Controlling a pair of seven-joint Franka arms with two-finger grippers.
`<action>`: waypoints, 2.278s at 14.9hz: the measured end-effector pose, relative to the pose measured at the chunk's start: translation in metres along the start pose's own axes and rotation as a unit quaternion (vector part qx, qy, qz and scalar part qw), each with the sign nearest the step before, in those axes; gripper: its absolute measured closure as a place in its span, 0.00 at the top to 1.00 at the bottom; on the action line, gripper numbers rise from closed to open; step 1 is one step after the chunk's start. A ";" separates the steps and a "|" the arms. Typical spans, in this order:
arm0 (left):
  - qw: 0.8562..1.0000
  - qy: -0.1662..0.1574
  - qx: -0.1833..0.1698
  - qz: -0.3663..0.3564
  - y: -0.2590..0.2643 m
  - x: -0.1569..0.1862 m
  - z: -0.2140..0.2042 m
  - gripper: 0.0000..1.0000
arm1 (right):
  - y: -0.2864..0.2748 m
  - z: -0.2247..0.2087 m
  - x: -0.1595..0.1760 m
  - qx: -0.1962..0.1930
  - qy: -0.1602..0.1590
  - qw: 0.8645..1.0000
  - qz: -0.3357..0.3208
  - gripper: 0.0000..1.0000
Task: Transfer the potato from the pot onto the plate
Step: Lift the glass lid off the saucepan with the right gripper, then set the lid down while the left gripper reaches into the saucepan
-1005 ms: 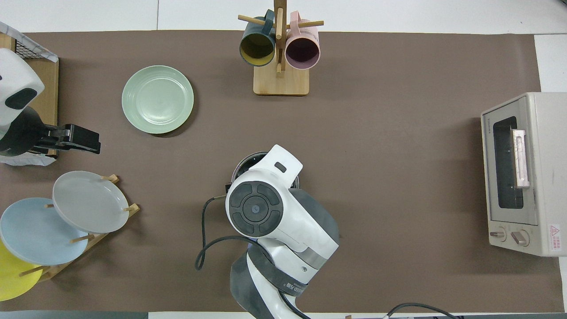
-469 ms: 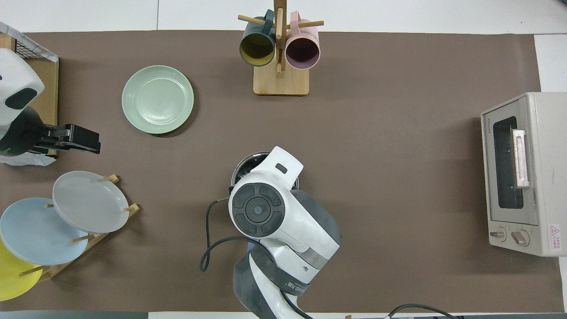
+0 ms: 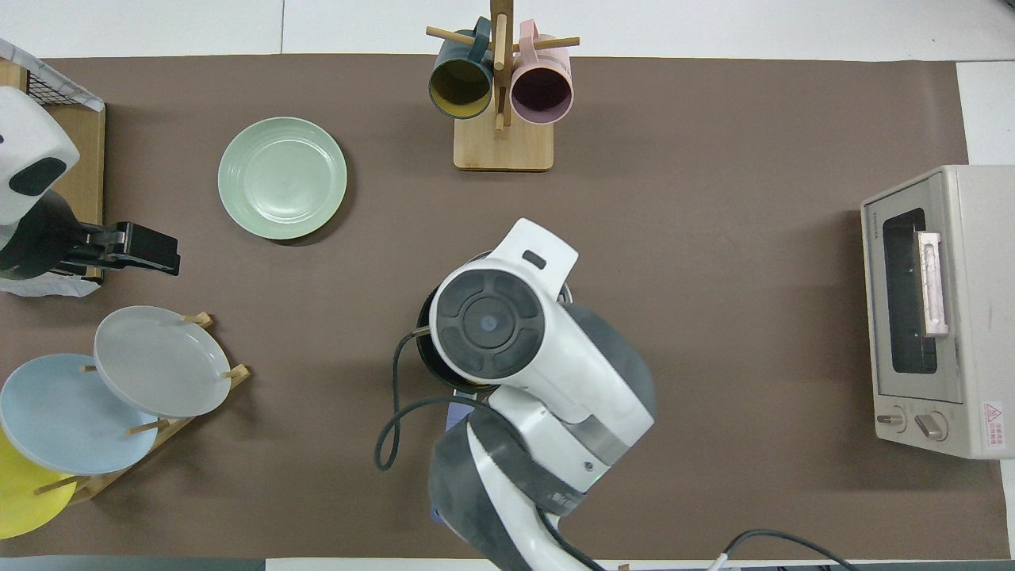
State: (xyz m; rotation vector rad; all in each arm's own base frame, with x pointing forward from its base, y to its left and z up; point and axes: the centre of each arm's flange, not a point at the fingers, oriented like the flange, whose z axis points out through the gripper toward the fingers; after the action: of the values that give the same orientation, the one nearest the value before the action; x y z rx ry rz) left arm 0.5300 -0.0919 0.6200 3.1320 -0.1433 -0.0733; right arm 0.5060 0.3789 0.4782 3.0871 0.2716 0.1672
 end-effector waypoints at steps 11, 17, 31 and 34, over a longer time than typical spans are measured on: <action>1.000 0.000 0.000 0.000 0.000 0.000 0.000 1.00 | 0.307 0.073 0.010 -0.008 -0.098 0.993 -0.063 0.66; 1.000 0.000 0.000 0.000 0.000 0.000 0.000 1.00 | 0.346 0.134 -0.038 -0.005 -0.053 0.996 -0.070 0.66; 0.999 0.031 -0.013 0.004 0.210 -0.054 0.066 1.00 | 0.343 0.152 -0.056 -0.005 -0.025 0.997 -0.069 0.71; 0.999 0.028 -0.021 -0.011 0.256 -0.079 0.123 1.00 | 0.345 0.116 -0.038 -0.005 -0.044 0.997 -0.059 0.99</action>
State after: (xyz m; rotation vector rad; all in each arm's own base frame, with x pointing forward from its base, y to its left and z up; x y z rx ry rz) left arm 0.4223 -0.3403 0.5024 3.0902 -0.1045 0.0099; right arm 0.5412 0.0299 0.3756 3.0473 0.4474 0.0300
